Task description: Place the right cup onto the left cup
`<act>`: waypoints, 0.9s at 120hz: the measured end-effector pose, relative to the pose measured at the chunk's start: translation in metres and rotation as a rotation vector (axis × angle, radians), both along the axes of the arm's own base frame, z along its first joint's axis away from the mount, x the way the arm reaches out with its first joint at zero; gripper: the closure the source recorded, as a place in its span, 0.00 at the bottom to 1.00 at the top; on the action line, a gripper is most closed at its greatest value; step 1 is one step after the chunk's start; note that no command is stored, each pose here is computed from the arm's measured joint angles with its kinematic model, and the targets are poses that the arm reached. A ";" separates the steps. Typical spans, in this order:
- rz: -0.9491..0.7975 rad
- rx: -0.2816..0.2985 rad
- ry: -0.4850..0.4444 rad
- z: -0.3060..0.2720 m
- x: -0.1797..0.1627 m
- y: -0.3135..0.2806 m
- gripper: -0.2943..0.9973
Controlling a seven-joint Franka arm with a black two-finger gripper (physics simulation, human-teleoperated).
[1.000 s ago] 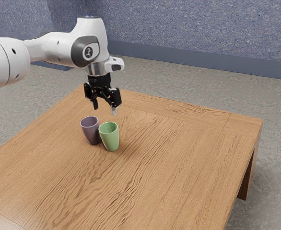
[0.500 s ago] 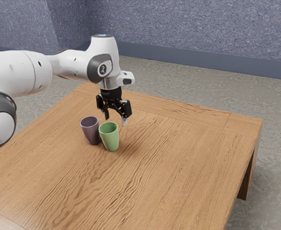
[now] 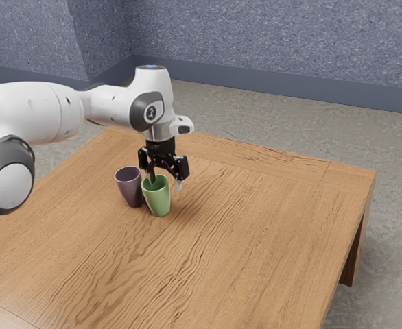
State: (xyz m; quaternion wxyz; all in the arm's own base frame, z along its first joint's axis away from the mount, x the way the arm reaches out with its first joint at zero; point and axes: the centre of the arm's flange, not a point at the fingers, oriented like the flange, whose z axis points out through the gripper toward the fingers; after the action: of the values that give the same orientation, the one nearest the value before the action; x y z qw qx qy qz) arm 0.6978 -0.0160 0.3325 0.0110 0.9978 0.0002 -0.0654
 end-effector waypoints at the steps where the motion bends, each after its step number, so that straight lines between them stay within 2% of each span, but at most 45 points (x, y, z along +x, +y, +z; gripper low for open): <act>1: 0.001 0.000 0.001 -0.001 0.000 0.000 0.25; 36: 0.025 0.004 0.010 -0.018 0.002 -0.001 0.28; 78: 0.050 0.013 -0.002 -0.017 0.004 0.004 0.56; 108: 0.059 0.014 -0.003 -0.017 0.004 0.004 0.73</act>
State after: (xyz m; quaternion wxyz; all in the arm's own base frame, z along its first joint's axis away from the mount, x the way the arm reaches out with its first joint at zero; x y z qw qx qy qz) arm 0.7021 -0.0116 0.3158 0.0058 0.9975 0.0300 -0.0634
